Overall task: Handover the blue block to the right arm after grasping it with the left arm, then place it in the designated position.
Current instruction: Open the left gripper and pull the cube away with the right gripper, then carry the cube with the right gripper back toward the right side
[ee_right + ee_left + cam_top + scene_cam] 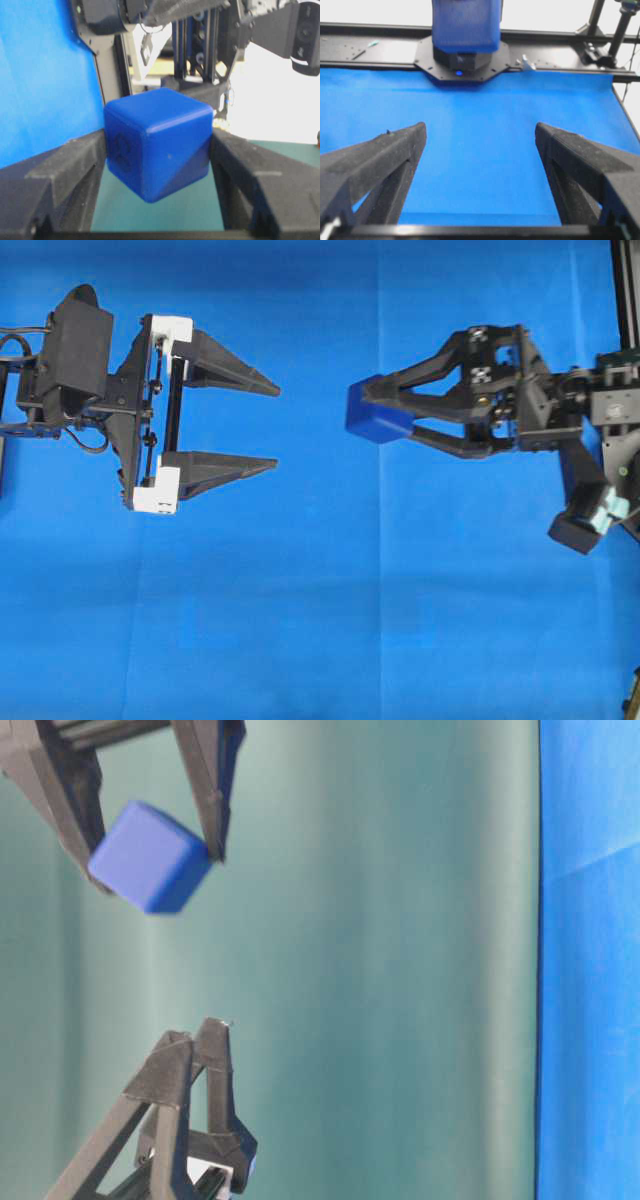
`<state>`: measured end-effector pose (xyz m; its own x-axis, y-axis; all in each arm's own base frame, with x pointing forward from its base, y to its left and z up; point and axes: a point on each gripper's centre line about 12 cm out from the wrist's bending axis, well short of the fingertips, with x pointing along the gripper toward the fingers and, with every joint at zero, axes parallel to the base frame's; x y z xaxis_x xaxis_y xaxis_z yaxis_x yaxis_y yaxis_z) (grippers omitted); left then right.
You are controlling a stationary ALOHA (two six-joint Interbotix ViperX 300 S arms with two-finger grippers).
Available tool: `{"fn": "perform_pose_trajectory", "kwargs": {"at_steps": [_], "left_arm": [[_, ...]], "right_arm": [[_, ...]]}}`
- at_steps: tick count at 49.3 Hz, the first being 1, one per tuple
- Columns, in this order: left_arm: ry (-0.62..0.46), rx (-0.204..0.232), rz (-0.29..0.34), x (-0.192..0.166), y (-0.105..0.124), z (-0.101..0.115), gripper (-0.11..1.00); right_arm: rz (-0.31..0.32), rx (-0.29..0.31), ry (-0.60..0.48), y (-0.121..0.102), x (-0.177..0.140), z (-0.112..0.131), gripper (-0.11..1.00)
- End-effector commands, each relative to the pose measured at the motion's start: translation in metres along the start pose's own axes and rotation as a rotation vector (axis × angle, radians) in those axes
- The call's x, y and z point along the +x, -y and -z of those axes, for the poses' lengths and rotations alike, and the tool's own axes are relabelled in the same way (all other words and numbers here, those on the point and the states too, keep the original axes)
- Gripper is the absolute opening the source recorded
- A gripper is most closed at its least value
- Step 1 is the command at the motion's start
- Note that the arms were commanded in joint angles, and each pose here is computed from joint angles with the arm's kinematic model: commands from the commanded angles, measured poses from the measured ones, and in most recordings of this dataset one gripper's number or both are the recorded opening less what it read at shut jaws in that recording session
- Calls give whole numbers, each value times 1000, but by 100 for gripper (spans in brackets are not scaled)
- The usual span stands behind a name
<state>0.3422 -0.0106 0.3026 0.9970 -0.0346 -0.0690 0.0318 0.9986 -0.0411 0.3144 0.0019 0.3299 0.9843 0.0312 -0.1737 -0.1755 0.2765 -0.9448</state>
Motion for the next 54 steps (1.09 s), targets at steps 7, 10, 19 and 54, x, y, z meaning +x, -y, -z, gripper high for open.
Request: {"fn": "perform_pose_trajectory", "kwargs": {"at_steps": [7, 10, 19, 54], "left_arm": [[28, 0, 0, 0, 0, -9, 93], [28, 0, 0, 0, 0, -9, 93], [28, 0, 0, 0, 0, -9, 93], [25, 11, -1, 0, 0, -8, 93]], "right_arm": [[7, 23, -8, 6, -2, -1, 55], [3, 25, -10, 5, -1, -1, 55], [4, 39, -11, 5, 0, 0, 55], [13, 994, -30, 6, -4, 1, 55]]}}
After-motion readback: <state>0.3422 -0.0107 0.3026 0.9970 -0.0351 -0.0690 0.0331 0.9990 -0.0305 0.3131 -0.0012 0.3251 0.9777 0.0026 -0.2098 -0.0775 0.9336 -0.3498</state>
